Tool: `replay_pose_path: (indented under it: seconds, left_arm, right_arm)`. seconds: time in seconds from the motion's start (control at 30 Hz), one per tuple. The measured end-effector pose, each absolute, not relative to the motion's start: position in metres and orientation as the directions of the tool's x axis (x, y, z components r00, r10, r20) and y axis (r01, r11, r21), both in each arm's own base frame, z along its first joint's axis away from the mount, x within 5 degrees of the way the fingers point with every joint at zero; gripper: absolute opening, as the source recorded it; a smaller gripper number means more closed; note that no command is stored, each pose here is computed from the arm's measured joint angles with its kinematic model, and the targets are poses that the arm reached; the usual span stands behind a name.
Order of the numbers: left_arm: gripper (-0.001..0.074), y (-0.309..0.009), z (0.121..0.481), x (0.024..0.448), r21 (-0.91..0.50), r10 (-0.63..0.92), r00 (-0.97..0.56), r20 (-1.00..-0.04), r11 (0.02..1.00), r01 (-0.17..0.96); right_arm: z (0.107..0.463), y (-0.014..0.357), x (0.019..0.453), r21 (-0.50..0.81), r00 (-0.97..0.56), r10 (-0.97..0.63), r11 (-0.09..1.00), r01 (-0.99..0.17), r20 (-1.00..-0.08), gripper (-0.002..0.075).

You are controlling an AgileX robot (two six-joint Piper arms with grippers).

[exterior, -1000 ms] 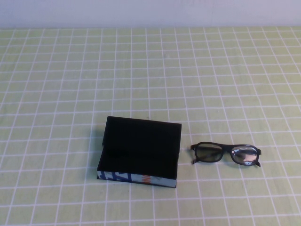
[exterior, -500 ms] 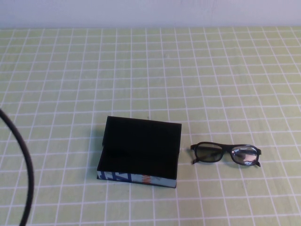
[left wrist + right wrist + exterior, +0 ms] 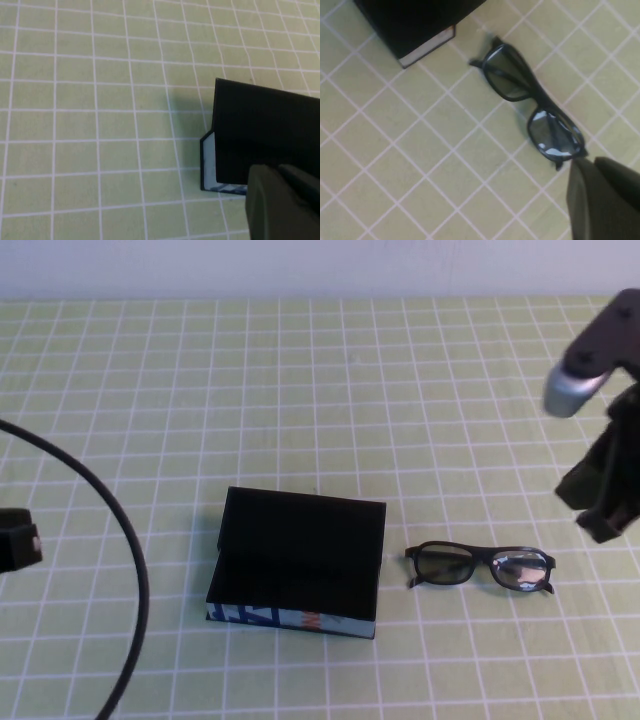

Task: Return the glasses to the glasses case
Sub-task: Pick up the glasses from the table

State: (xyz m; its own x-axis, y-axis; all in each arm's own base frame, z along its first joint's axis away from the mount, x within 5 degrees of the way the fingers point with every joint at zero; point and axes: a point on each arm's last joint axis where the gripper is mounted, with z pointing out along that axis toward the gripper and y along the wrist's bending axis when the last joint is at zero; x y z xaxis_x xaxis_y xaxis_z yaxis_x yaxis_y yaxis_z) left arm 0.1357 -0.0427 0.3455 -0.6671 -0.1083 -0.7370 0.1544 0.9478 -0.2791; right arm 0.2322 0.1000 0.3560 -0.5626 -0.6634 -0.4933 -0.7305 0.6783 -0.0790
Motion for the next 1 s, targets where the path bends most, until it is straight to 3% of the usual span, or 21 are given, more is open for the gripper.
replay_pose_path:
  seconds: [0.13, 0.33, 0.43, 0.73, 1.0]
  left_arm:
    - [-0.0003, -0.043, 0.343, 0.133, -0.282, -0.099, -0.699, -0.708, 0.948, 0.151]
    - [-0.0003, -0.043, 0.338, 0.129, -0.268, -0.066, -0.743, -0.665, 0.951, 0.155]
    - [-0.0003, -0.043, 0.336, 0.127, -0.259, -0.049, -0.758, -0.65, 0.952, 0.161]
    - [-0.0003, -0.043, 0.334, 0.124, -0.255, -0.037, -0.779, -0.625, 0.954, 0.16]
    - [-0.0003, -0.043, 0.334, 0.124, -0.257, -0.036, -0.783, -0.621, 0.953, 0.16]
  right_arm:
    - [0.33, 0.128, 0.259, -0.078, -0.517, -0.762, 0.586, -0.806, -0.39, 0.0033]
    - [0.281, 0.148, 0.297, -0.108, -0.461, -0.829, 0.515, -0.85, -0.317, 0.0295]
    - [0.261, 0.153, 0.31, -0.114, -0.459, -0.839, 0.507, -0.854, -0.291, 0.0365]
    - [0.21, 0.16, 0.327, -0.056, -0.481, -0.856, 0.499, -0.865, -0.191, 0.0391]
    - [0.19, 0.163, 0.336, -0.056, -0.484, -0.854, 0.502, -0.863, -0.188, 0.0382]
